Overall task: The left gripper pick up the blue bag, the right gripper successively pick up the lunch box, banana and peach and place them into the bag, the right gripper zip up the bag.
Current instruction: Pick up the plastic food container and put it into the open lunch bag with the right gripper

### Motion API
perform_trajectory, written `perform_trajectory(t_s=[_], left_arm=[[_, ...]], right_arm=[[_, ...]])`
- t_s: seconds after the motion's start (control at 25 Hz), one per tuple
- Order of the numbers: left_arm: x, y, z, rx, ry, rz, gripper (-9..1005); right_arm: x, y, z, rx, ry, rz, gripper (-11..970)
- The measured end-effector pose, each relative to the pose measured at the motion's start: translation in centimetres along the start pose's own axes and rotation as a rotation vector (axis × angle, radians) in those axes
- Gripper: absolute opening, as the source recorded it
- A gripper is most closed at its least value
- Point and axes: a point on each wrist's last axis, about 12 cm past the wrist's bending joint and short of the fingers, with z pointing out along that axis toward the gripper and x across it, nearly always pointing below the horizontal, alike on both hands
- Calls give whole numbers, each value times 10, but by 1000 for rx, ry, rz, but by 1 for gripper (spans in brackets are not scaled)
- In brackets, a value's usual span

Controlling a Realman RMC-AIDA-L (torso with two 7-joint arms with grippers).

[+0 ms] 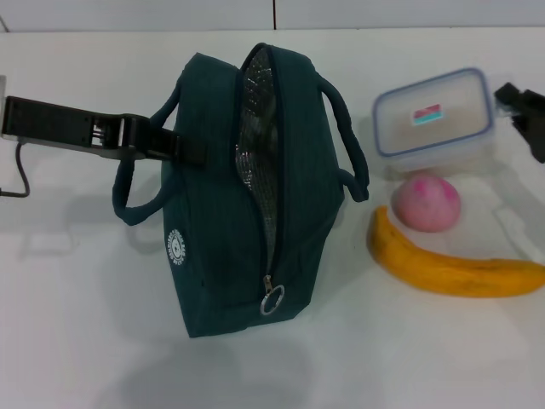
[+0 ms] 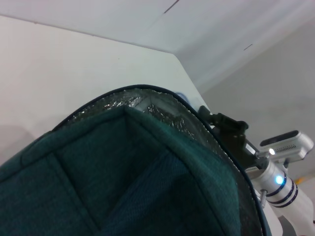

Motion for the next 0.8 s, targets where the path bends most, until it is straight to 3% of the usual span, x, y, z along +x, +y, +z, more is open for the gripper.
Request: perform_trajectory(t_s=[0.32, 0.8], left_arm=[[2, 0, 2, 8, -1, -10, 43], [3, -2, 4, 20, 11, -33, 44]], right_arm=[[-9, -3, -30, -51, -120, 43, 112], [-8, 6, -51, -181, -199, 133, 133]])
